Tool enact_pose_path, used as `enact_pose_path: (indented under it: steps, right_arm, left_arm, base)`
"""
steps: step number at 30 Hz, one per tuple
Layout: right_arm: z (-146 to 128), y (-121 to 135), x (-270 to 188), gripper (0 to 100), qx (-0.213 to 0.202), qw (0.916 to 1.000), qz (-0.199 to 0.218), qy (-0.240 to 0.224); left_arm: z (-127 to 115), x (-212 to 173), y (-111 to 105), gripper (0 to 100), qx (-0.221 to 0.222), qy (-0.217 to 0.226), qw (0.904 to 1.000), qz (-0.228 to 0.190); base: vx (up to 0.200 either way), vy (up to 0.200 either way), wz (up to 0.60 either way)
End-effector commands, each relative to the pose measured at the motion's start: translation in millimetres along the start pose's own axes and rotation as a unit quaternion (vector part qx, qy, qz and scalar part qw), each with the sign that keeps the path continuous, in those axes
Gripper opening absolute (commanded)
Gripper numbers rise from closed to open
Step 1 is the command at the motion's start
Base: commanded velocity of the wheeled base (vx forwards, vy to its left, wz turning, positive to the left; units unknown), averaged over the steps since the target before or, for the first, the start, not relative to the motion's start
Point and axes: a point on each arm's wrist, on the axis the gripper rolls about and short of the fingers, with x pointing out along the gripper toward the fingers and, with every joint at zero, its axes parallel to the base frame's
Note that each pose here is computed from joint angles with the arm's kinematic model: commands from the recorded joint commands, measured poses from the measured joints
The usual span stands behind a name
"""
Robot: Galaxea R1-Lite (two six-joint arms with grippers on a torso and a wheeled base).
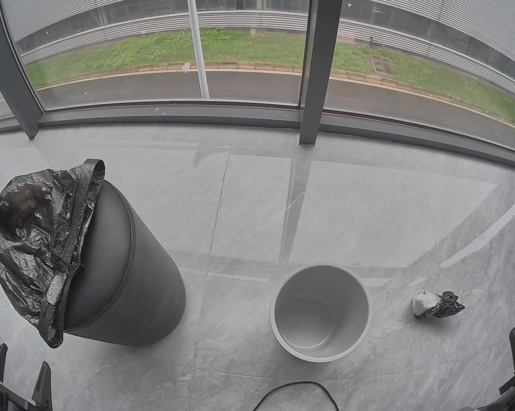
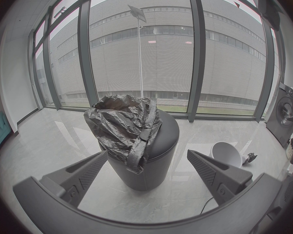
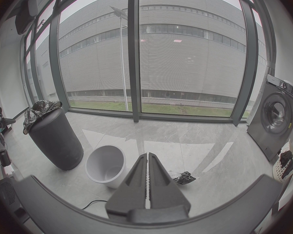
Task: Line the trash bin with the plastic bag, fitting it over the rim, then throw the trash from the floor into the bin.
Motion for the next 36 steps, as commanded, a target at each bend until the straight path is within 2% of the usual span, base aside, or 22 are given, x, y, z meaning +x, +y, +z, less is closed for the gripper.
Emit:
enact_pose_path:
  steps: [1, 27, 36]
  right_arm:
    - [-4.6, 0.0, 0.6, 0, 0.000, 1.0000, 0.000, 0.004]
    - [-5.0, 0.1, -0.8, 0, 0.000, 1.0000, -0.002, -0.005]
    - [-5.0, 0.1, -0.8, 0, 0.000, 1.0000, -0.002, -0.005]
  left_arm:
    - [-5.3, 0.0, 0.0, 100, 0.000, 0.001, 1.0000, 0.000]
    - [-5.0, 0.0, 0.0, 100, 0.000, -0.001, 1.0000, 0.000]
    - [-4.7, 0.0, 0.0, 100, -0.002, -0.002, 1.0000, 0.000]
  base:
    - [0.000, 0.200, 0.00]
    - [0.000, 0.200, 0.00]
    - [0.000, 0.000, 0.00]
